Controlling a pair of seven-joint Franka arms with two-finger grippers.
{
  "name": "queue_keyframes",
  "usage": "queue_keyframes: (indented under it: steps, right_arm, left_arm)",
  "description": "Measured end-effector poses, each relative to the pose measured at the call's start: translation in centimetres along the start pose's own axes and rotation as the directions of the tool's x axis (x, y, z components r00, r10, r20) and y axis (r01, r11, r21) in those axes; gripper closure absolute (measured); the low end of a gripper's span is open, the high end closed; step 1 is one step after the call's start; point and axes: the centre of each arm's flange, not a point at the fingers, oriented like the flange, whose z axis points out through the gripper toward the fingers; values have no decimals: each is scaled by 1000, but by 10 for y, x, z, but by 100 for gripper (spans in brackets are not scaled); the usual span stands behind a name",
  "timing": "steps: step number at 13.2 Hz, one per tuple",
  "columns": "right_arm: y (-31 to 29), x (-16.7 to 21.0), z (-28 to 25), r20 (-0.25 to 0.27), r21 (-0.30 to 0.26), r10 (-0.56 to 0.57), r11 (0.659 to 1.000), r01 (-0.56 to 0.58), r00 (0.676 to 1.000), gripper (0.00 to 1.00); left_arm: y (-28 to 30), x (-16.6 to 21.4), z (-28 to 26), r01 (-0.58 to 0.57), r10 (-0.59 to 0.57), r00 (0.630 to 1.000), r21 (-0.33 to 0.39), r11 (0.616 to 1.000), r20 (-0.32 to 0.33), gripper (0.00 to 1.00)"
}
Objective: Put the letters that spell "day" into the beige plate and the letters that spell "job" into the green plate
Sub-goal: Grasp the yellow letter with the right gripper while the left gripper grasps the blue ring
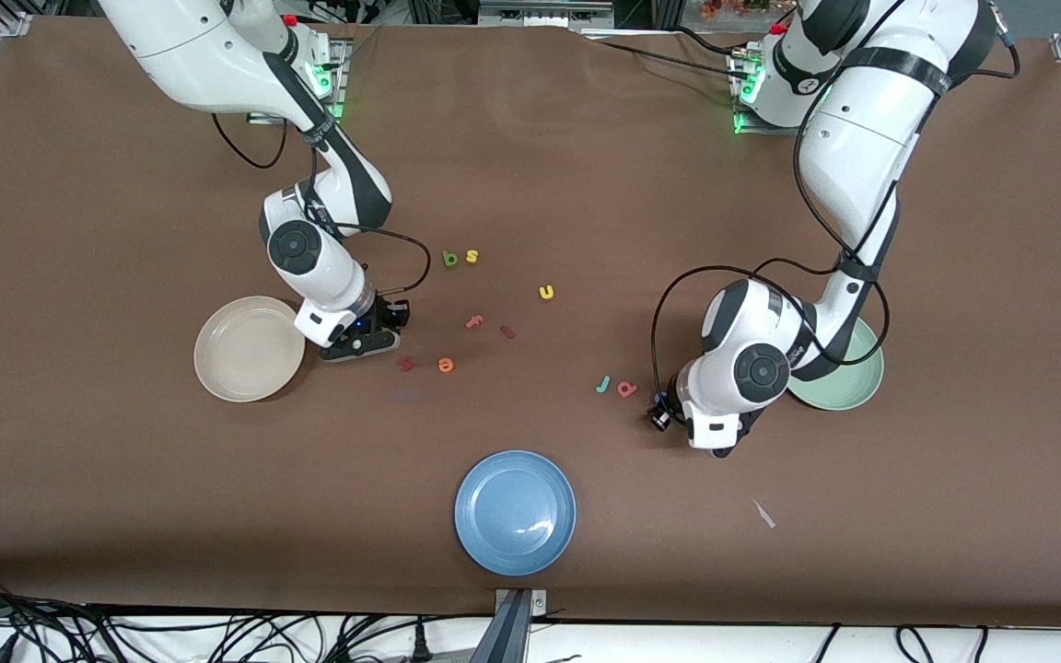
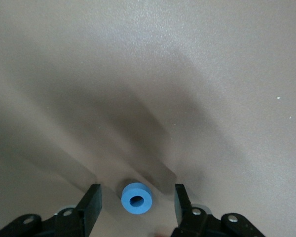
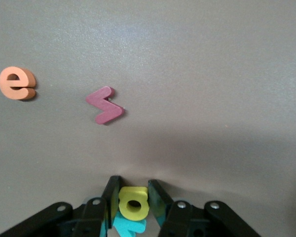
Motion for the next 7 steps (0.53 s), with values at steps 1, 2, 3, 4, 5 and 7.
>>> queue_keyframes:
  steps: [1,2,3,4,5,7]
  right_arm:
    - [0,0,0,0,0,-1,1000,1,1000,69]
    - [0,0,-1,0,-1,-2,1000,2,1000,69]
    - [0,0,-1,2,-2,-4,1000,4,1000,69]
    - [0,0,-3,4,-5,-8,1000,8,1000,69]
    - [2,1,-7,12,-10,-15,1000,15,1000,69]
    - [11,5,-25,32,-23,-45,999,45,998,69]
  left_arm:
    - [0,0,0,0,0,1000,0,1000,0,33]
    - [0,0,0,0,0,1000,0,1000,0,33]
    - [0,0,0,-1,1,1000,0,1000,0,34]
    - [0,-1,1,-1,1,1000,1,1000,1,38]
    - [0,-1,1,-2,2,1000,1,1000,1,46]
    - [1,-3,2,-4,4,1000,2,1000,2,52]
